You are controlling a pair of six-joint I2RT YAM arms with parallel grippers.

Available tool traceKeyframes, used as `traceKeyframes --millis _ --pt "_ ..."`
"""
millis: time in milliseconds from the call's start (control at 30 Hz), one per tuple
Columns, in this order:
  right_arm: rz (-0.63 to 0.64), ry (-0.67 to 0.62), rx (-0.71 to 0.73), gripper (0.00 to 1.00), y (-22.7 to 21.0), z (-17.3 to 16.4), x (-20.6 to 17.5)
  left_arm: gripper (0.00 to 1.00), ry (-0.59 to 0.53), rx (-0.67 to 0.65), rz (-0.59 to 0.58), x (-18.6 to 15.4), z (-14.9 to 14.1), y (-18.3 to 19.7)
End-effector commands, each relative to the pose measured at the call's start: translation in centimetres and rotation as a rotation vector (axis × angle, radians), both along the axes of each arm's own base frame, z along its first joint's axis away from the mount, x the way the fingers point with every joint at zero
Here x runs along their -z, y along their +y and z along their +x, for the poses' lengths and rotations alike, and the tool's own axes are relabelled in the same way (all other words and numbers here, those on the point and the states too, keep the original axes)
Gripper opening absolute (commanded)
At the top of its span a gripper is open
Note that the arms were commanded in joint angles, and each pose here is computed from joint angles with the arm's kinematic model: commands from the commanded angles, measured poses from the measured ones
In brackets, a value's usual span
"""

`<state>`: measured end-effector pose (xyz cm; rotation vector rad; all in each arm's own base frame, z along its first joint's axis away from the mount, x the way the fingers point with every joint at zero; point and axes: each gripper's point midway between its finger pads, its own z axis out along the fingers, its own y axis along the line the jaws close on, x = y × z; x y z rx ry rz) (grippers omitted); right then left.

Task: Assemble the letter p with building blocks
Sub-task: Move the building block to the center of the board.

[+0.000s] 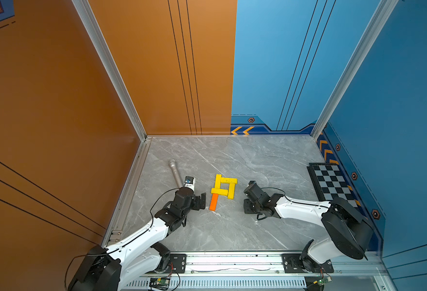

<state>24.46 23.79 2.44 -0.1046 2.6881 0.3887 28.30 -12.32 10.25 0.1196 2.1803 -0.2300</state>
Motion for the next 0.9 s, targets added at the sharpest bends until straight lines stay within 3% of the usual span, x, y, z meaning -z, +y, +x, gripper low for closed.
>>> traceKeyframes --millis 0,467,867 --pt "0.011 0.05 0.012 0.18 1.1 -1.0 1.2 0.99 0.004 -0.034 0.034 0.2 -0.2 1.2" --pt "0.102 0.075 -0.078 0.14 8.3 -2.2 2.3 0.99 -0.007 -0.075 0.03 -0.4 -0.4 2.2" --pt "0.093 0.089 -0.106 0.12 10.4 -4.7 3.2 0.99 -0.017 -0.078 0.014 -0.7 -0.6 2.2"
